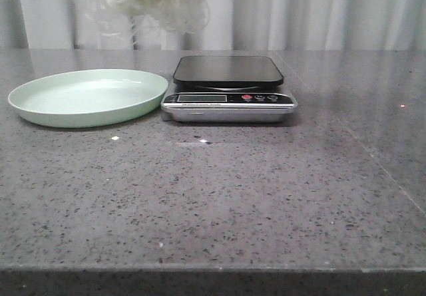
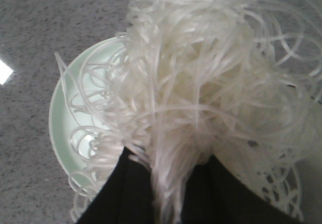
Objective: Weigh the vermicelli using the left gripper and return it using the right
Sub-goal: 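Lift the vermicelli with the right gripper and lower it onto the plate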
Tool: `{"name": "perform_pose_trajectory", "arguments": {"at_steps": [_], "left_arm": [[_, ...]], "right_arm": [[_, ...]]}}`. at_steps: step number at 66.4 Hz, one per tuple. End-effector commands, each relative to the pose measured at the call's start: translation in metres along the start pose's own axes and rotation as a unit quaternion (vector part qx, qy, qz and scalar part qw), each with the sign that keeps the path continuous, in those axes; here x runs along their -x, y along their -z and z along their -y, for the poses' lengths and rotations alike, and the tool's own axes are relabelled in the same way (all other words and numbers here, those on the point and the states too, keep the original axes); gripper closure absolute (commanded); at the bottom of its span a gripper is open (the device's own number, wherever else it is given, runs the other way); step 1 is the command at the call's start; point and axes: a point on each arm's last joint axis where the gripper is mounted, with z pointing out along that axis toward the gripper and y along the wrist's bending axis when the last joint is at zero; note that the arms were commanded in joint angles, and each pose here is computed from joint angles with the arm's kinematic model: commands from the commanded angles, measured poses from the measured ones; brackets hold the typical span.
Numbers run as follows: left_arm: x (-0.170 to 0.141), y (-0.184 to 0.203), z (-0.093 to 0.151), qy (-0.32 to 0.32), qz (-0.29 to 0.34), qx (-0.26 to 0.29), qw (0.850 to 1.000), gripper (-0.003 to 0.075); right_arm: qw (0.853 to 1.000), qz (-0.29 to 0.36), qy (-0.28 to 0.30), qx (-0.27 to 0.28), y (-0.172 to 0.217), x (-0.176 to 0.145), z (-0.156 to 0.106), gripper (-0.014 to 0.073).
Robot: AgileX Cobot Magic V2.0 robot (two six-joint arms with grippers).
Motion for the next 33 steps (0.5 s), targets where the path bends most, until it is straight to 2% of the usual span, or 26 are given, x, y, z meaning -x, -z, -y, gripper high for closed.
{"name": "perform_pose_trajectory", "arguments": {"at_steps": [1, 6, 9, 13, 17, 18, 21, 26, 33], "left_arm": [[0.016, 0.001, 0.0, 0.008, 0.049, -0.001, 0.999, 0.0594], [0.016, 0.001, 0.0, 0.008, 0.049, -0.001, 0.999, 0.0594], [0.016, 0.001, 0.0, 0.008, 0.049, -0.001, 0.999, 0.0594], [0.016, 0.001, 0.0, 0.008, 0.049, -0.001, 0.999, 0.0594], [0.016, 0.001, 0.0, 0.008, 0.049, -0.001, 0.999, 0.0594], [0.016, 0.001, 0.0, 0.008, 0.049, -0.001, 0.999, 0.0594], [0.016, 0.001, 0.0, 0.008, 0.049, -0.001, 0.999, 0.0594], [0.016, 0.001, 0.0, 0.008, 0.049, -0.001, 0.999, 0.0594], [0.016, 0.001, 0.0, 0.008, 0.049, -0.001, 0.999, 0.0594]], "right_arm": [[0.997, 0.069, 0.015, 0.018, 0.014, 0.013, -0.015, 0.0412], [0.997, 0.065, 0.016, 0.035, 0.0, 0.011, -0.024, 0.0394], [0.997, 0.064, 0.015, 0.048, -0.007, 0.01, -0.03, 0.0353], [0.997, 0.06, 0.015, 0.056, -0.014, 0.008, -0.035, 0.0274], [0.997, 0.057, 0.016, 0.055, -0.018, 0.008, -0.035, 0.016], [0.997, 0.057, 0.016, 0.055, -0.019, 0.008, -0.035, 0.016], [0.997, 0.056, 0.016, 0.055, -0.02, 0.007, -0.035, 0.0067], [0.997, 0.058, 0.014, 0.053, -0.019, 0.008, -0.033, -0.0008], [0.996, 0.068, 0.009, 0.049, -0.004, 0.012, -0.026, -0.0013]]}}
